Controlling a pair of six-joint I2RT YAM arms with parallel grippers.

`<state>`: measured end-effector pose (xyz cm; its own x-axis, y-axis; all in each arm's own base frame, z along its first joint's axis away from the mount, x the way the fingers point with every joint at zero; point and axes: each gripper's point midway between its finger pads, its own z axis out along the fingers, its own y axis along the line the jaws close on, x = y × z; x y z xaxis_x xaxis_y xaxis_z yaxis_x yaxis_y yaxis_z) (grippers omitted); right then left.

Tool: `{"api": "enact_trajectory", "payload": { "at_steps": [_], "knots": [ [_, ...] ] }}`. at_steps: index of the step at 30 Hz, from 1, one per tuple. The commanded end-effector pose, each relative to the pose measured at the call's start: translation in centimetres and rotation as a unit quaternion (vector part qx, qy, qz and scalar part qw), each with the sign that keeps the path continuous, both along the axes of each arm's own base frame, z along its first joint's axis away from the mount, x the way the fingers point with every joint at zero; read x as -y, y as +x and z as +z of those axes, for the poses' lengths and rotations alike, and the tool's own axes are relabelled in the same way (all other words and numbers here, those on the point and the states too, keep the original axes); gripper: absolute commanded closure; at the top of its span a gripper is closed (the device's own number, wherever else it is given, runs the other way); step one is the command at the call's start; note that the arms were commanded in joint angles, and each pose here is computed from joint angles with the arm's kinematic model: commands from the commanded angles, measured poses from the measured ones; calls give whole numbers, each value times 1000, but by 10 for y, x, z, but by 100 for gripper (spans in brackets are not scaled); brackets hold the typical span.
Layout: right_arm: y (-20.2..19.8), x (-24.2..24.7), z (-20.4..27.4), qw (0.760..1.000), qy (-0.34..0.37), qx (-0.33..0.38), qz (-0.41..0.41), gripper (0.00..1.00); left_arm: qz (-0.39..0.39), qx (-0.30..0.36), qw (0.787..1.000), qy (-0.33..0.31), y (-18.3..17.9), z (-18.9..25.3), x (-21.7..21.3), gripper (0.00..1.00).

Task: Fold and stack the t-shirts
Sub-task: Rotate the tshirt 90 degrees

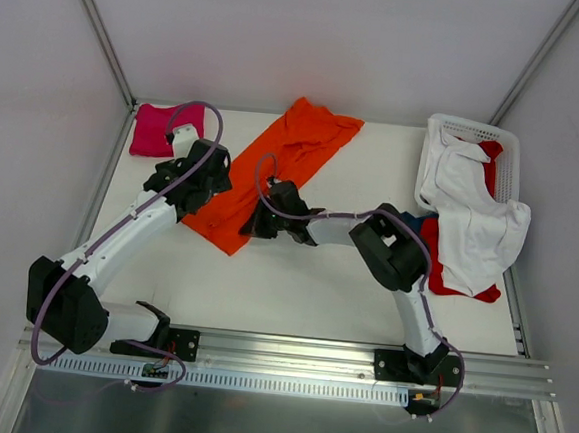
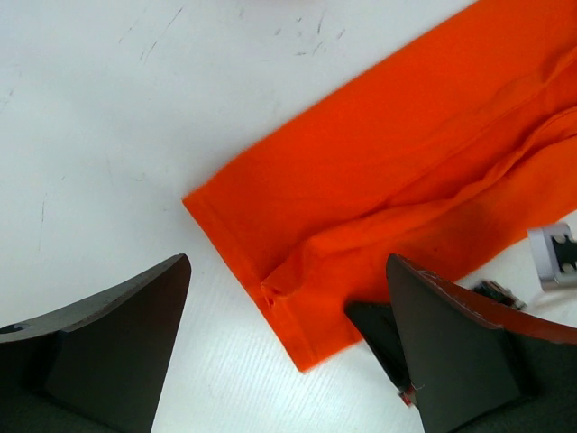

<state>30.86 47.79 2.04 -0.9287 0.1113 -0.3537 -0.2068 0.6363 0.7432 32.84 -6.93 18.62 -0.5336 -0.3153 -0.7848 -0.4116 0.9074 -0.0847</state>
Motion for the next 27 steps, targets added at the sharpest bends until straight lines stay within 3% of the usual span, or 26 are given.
{"api": "enact_trajectory", "payload": {
  "at_steps": [1,5,11,12,15,16,18,21,22,23,25,27],
  "knots": [
    [-21,59,-25,996,-77,-37,-27,100,7,4,1000,-2,3,2,-1,9],
    [-58,123,-44,986,-144,-64,-48,99,12,-6,1000,0,6,-6,0,9],
    [-90,191,-34,974,-202,-47,-86,100,6,-23,1000,-2,13,-16,8,9],
    [-99,221,-46,962,-246,-47,-108,99,4,-24,1000,-6,15,-16,10,10],
    [-105,263,-34,945,-287,-30,-152,100,2,-31,1000,-5,15,-20,11,10],
    [-115,297,-40,922,-342,-33,-177,99,1,-33,999,-6,14,-22,11,10],
    [-116,328,-27,902,-369,-16,-225,99,-1,-37,999,-7,12,-25,12,10],
    [-115,347,-12,897,-364,9,-251,99,0,-40,999,-10,11,-28,13,10],
    [-113,352,-5,892,-371,19,-256,92,0,-39,999,-12,10,-28,13,10],
    [-110,353,4,892,-371,31,-256,58,-1,-39,999,-13,9,-27,13,11],
    [-106,358,26,891,-365,54,-266,21,-5,-31,999,-15,8,-22,15,11],
    [-101,357,49,893,-355,75,-266,1,-14,-10,1000,-21,4,-6,17,11]
  ]
}}
